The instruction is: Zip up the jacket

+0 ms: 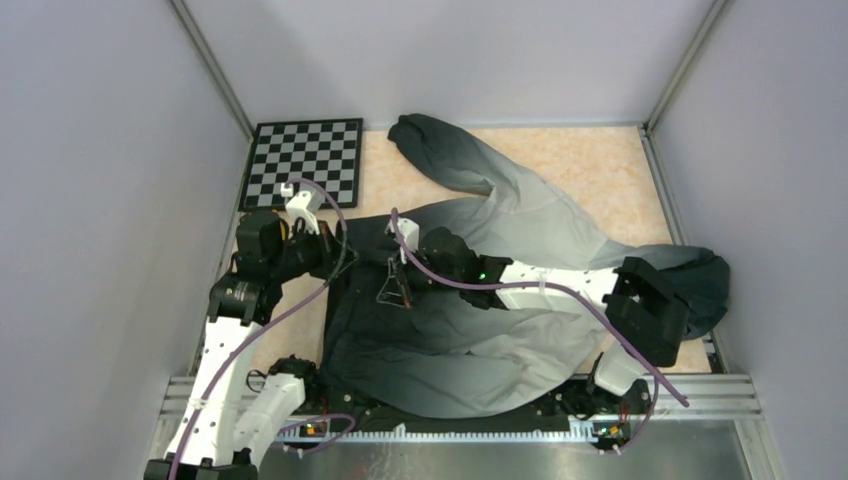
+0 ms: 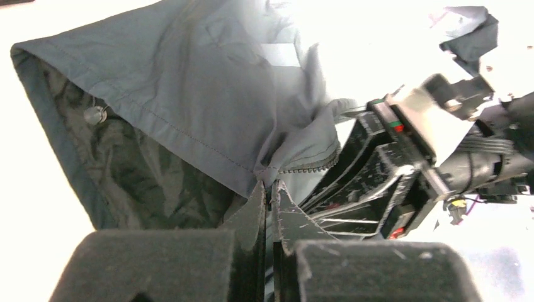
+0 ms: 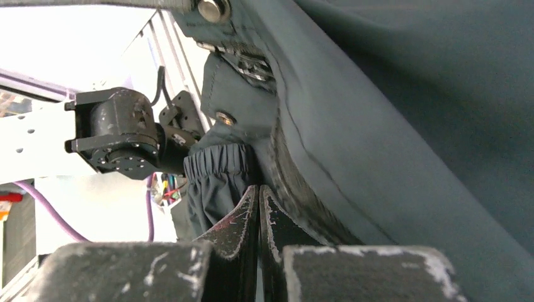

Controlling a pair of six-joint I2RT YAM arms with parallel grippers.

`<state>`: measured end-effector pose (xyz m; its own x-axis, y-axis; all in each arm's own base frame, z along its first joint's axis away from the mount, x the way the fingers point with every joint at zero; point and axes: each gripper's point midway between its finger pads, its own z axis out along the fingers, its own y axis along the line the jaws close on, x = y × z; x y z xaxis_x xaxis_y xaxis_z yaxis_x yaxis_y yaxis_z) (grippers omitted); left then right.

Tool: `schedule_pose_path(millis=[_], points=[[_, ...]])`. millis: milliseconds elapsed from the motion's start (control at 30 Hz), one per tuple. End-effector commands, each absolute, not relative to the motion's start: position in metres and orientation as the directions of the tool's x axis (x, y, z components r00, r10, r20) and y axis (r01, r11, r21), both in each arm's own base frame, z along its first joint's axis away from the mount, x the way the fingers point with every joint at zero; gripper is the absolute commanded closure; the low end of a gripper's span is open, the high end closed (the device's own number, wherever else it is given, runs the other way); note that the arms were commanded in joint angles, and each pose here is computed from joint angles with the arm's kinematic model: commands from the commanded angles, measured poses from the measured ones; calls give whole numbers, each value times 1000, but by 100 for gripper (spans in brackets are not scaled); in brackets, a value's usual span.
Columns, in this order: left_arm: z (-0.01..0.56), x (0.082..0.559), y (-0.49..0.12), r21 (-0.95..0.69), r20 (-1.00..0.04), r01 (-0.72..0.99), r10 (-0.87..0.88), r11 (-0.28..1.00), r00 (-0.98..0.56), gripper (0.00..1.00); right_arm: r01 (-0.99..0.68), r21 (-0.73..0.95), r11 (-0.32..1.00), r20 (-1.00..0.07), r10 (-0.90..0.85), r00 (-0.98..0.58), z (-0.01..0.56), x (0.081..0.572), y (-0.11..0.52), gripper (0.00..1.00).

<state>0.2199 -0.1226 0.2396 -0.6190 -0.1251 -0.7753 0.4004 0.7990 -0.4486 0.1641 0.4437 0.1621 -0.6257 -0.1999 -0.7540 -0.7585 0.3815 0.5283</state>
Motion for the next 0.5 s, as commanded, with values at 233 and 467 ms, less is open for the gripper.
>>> schedule_pose_path(millis=[233,467], points=[[263,222,-135,-480,-801,475,-148,737,-580,100,-838,467,282,-855,-98,-509,202,170,454,54],[263,217,-138,-492,-783,480,-129,726,-609,100,-832,462,306,-875,9,-483,220,185,446,43]])
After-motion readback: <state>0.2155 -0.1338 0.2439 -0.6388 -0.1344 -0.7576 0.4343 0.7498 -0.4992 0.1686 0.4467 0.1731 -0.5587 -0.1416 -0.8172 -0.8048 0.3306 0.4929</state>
